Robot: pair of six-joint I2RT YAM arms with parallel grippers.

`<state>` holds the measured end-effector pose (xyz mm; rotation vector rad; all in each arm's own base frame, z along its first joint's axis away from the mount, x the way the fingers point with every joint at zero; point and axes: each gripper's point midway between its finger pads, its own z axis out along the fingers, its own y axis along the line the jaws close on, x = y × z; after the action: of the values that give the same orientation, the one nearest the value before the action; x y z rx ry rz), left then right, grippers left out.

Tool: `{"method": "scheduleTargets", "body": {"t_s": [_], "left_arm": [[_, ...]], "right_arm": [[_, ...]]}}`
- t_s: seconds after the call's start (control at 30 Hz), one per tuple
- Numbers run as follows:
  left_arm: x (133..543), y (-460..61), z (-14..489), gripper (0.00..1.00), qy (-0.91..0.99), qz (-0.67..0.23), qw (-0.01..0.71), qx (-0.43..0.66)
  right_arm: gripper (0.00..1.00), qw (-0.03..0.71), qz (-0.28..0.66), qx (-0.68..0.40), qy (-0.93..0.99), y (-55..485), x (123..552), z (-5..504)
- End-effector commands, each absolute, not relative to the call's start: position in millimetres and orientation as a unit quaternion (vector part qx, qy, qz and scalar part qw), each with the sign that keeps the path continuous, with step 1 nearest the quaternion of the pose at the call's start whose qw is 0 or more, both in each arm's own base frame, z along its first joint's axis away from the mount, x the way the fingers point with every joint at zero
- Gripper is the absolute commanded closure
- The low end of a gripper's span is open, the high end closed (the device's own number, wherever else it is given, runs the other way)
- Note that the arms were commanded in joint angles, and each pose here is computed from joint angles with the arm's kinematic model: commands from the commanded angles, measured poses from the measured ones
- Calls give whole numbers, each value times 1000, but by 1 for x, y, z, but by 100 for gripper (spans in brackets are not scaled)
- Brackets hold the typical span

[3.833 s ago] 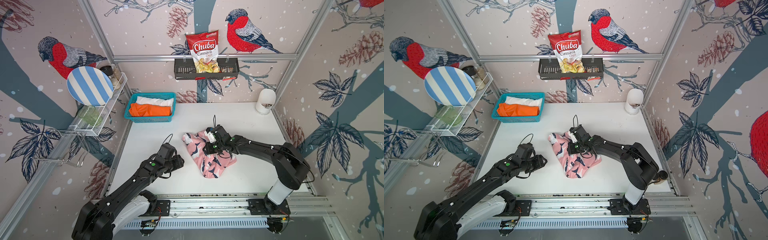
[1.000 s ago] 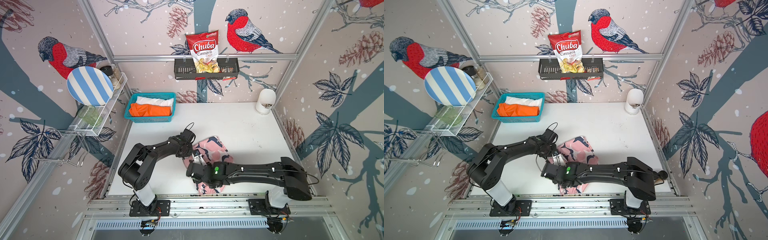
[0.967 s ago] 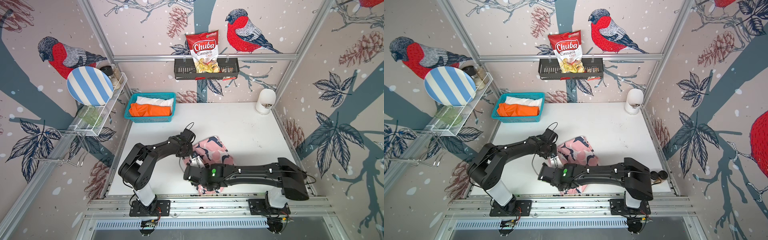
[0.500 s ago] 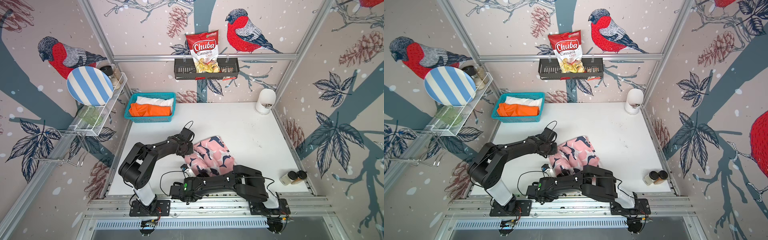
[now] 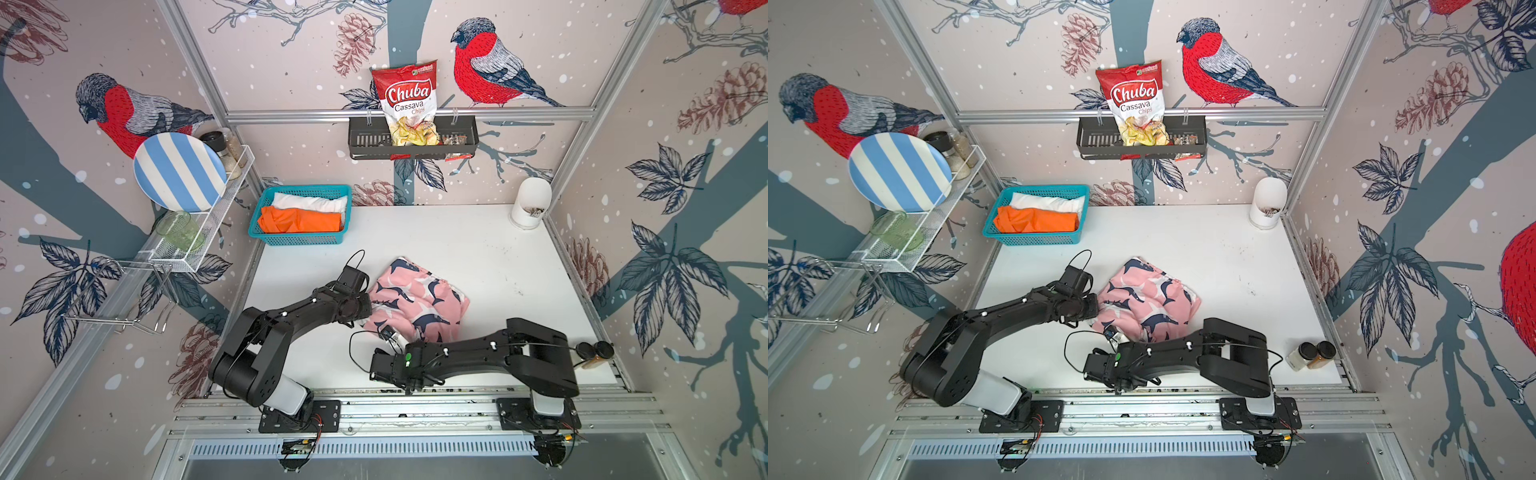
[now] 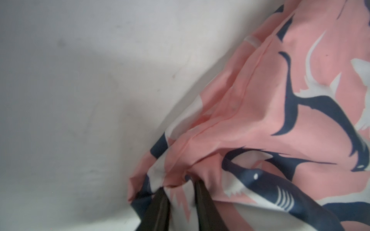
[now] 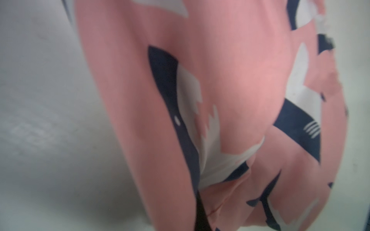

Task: Roll up the shorts
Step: Roll the shorts at the center of the board.

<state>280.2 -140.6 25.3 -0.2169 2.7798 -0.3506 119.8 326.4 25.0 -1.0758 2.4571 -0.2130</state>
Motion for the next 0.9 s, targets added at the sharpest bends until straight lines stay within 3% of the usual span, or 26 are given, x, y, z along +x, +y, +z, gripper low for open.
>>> {"method": "scheduleTargets", "body": {"t_s": [0.0, 0.13, 0.3, 0.43, 0.7, 0.87], "left_arm": [[270, -114, 38, 56, 979, -78, 161, -100], [280, -107, 87, 36, 966, -89, 217, -112], [276, -106, 125, 32, 957, -108, 245, -113], [269, -119, 122, 32, 955, -141, 237, -114], [273, -180, 102, 22, 932, -275, 210, -105], [300, -193, 93, 26, 927, -285, 219, -112]], "right_arm": [[100, 150, 120, -417, 888, 374, 90, 31], [100, 92, 283, -388, 872, 393, 82, 59], [100, 9, 425, -337, 840, 398, 86, 77], [100, -23, 491, -288, 822, 391, 101, 81], [100, -60, 526, -134, 838, 343, 133, 49], [100, -58, 503, -92, 857, 320, 138, 32]]}}
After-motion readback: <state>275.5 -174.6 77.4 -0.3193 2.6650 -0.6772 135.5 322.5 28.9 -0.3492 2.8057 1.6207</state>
